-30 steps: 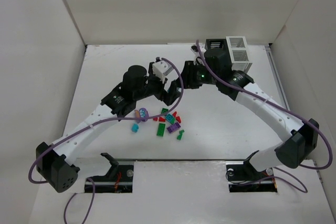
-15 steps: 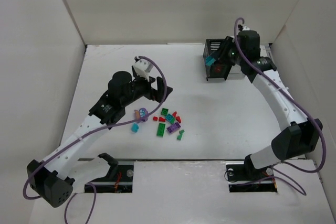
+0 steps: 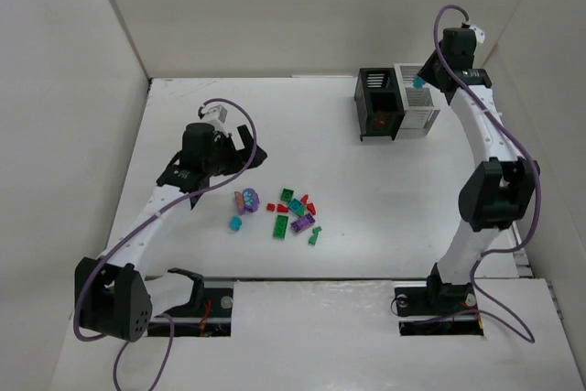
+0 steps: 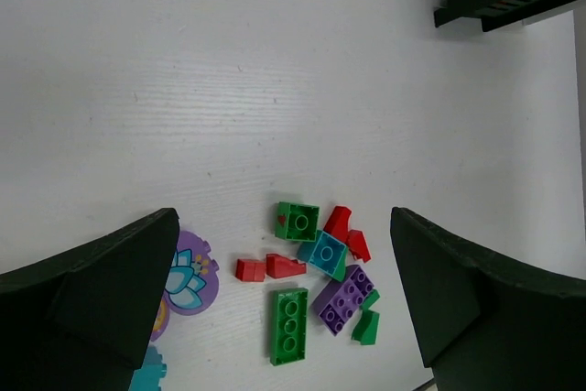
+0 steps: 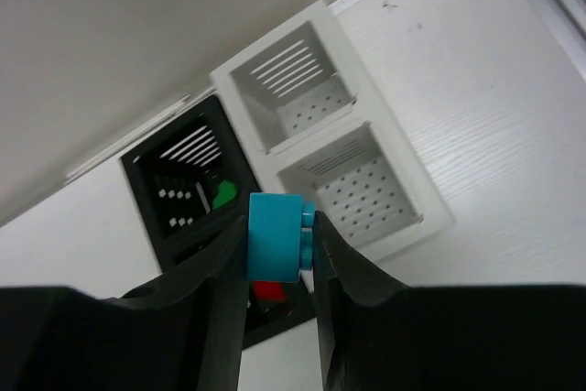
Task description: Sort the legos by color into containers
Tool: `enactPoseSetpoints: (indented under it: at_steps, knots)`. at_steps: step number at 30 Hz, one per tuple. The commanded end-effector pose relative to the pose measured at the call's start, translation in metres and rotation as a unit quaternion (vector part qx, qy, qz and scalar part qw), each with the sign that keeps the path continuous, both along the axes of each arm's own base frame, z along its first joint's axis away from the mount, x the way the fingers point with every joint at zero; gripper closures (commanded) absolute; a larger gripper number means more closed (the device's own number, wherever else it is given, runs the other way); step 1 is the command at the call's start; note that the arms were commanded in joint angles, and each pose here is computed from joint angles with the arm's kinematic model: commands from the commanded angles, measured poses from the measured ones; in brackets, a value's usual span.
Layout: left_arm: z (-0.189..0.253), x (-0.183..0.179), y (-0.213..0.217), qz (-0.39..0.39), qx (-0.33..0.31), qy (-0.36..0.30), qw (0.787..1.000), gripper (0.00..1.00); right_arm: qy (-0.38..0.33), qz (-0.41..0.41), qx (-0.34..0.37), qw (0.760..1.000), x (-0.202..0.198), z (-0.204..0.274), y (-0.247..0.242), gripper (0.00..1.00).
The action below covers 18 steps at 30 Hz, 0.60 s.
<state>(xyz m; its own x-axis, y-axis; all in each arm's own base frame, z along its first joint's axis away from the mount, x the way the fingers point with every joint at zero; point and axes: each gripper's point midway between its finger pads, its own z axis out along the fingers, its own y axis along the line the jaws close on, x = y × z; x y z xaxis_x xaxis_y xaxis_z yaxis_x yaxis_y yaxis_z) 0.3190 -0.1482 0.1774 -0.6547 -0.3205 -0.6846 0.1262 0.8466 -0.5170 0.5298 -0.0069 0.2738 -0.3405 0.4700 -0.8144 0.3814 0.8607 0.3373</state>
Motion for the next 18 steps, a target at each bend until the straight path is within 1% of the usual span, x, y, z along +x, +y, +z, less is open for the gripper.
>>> enactPoseSetpoints:
  at_steps: [1, 3, 4, 7, 10, 13, 14, 15, 16, 17, 18]
  knots:
    - [-0.002, 0.007, 0.01, 0.036, -0.013, 0.012, 0.999, 0.0, -0.003, -0.039, -0.033, 0.999, 0.018, 0.002, -0.027, 1.0]
    - [-0.008, 0.009, 0.016, 0.05, -0.015, 0.026, 0.998, 0.0, -0.001, -0.045, -0.042, 0.998, 0.026, 0.001, -0.031, 1.0]
    - [-0.017, 0.01, 0.021, 0.057, -0.012, 0.038, 0.998, 0.0, 0.009, -0.054, -0.045, 0.998, 0.032, -0.01, -0.038, 1.0]
    - [-0.022, 0.007, 0.021, 0.063, -0.018, 0.048, 0.997, 0.0, 0.027, -0.062, -0.05, 0.996, 0.037, -0.027, -0.042, 0.99]
    - [-0.028, 0.006, 0.021, 0.066, -0.019, 0.058, 0.996, 0.0, 0.034, -0.061, -0.051, 0.996, 0.037, -0.031, -0.042, 0.98]
    - [-0.039, 0.003, 0.028, 0.086, -0.016, 0.079, 0.993, 0.0, 0.055, -0.068, -0.056, 0.995, 0.033, -0.044, -0.045, 0.97]
    - [-0.039, 0.003, 0.027, 0.09, -0.021, 0.082, 0.992, 0.0, 0.065, -0.067, -0.057, 0.994, 0.03, -0.05, -0.045, 0.94]
    - [-0.045, 0.002, 0.028, 0.09, -0.018, 0.09, 0.992, 0.0, 0.066, -0.071, -0.059, 0.994, 0.027, -0.049, -0.046, 0.93]
    - [-0.045, 0.002, 0.027, 0.093, -0.022, 0.092, 0.991, 0.0, 0.076, -0.071, -0.06, 0.993, 0.024, -0.058, -0.046, 0.92]
    - [-0.049, 0.001, 0.031, 0.097, -0.021, 0.096, 0.99, 0.0, 0.076, -0.071, -0.06, 0.993, 0.022, -0.058, -0.046, 0.87]
    - [-0.049, 0.001, 0.03, 0.1, -0.025, 0.098, 0.99, 0.0, 0.076, -0.071, -0.06, 0.993, 0.023, -0.06, -0.046, 0.87]
